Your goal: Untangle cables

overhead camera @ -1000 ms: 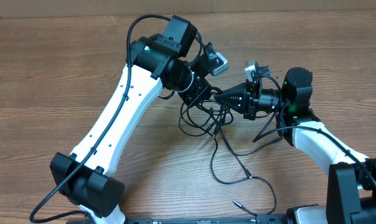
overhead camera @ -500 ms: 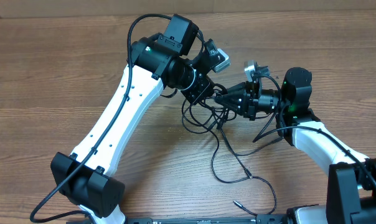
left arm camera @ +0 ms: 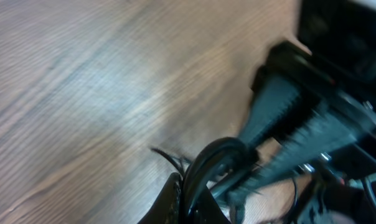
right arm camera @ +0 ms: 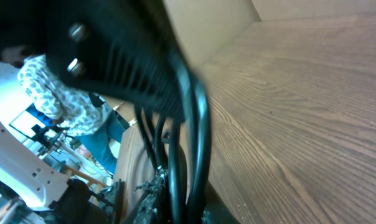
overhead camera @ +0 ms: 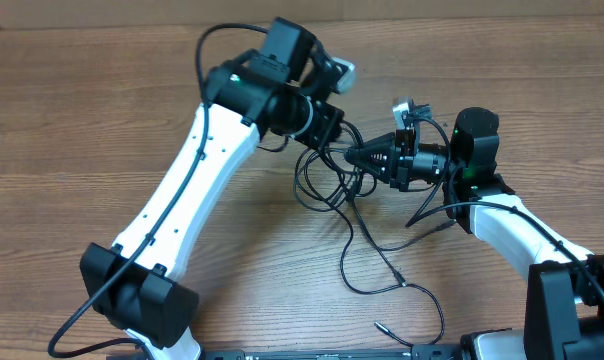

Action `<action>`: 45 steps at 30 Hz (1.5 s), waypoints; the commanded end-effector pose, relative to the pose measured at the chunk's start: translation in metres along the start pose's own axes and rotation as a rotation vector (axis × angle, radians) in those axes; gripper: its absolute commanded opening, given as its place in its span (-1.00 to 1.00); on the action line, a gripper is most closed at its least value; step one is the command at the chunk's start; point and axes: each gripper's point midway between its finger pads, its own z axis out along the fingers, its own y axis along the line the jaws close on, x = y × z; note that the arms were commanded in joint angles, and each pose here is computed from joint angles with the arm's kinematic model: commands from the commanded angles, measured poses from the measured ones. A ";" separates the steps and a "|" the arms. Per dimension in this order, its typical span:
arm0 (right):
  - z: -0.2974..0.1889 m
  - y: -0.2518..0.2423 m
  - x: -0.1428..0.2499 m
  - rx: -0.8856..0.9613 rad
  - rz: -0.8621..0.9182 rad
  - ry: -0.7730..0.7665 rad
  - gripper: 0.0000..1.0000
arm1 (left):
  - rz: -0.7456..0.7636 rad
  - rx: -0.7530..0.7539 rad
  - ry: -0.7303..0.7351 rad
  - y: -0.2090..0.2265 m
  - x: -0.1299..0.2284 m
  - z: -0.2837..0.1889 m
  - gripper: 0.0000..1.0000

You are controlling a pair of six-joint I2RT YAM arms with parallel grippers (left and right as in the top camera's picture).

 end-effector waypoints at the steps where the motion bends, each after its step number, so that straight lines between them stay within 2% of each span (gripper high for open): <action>1: 0.001 0.012 0.001 -0.059 -0.021 0.019 -0.52 | -0.094 -0.077 -0.079 0.025 -0.015 -0.021 -0.91; 7: 0.001 0.012 0.001 -0.059 -0.021 0.019 -0.51 | -0.096 -0.079 -0.079 0.026 -0.015 -0.022 -0.91; 10: 0.001 0.012 0.001 -0.058 -0.022 0.019 -0.38 | -0.097 -0.079 -0.074 0.026 -0.013 -0.022 -0.91; 13: 0.001 0.012 0.001 -0.058 -0.022 0.019 -0.37 | -0.093 -0.087 -0.067 0.027 -0.011 -0.022 -0.91; 15: 0.001 0.012 0.001 -0.054 -0.022 0.017 -0.13 | -0.076 -0.087 -0.063 0.027 -0.011 -0.022 -0.91; 20: 0.001 0.010 -0.003 -0.042 -0.052 0.004 0.01 | -0.016 -0.079 -0.011 0.025 0.002 -0.021 -0.91; 21: 0.001 0.011 -0.005 -0.043 -0.063 0.001 -0.06 | -0.015 -0.078 -0.007 0.025 0.003 -0.021 -0.91; 23: 0.001 0.012 -0.007 -0.045 -0.080 -0.004 -0.33 | -0.016 -0.078 -0.005 0.025 0.003 -0.021 -0.92; 26: 0.001 0.012 -0.007 -0.047 -0.082 -0.005 -0.52 | -0.016 -0.071 -0.007 0.023 0.003 -0.021 -0.91; 28: 0.001 0.012 -0.007 -0.047 -0.082 -0.005 -0.56 | -0.015 -0.071 -0.009 0.023 0.002 -0.021 -0.91; 30: 0.001 0.012 -0.007 -0.047 -0.082 -0.004 -0.76 | -0.019 -0.072 -0.009 0.023 0.002 -0.021 -0.91; 33: 0.001 0.012 -0.007 -0.047 -0.081 -0.004 -0.91 | -0.019 -0.073 -0.009 0.024 0.002 -0.021 -0.91; 39: 0.001 0.011 -0.002 -0.047 -0.041 0.009 -0.92 | -0.074 -0.120 -0.021 0.032 0.000 -0.022 -0.91; 45: 0.000 0.013 0.007 -0.068 0.019 0.036 -0.92 | -0.362 -0.358 -0.089 0.073 -0.002 -0.032 -0.91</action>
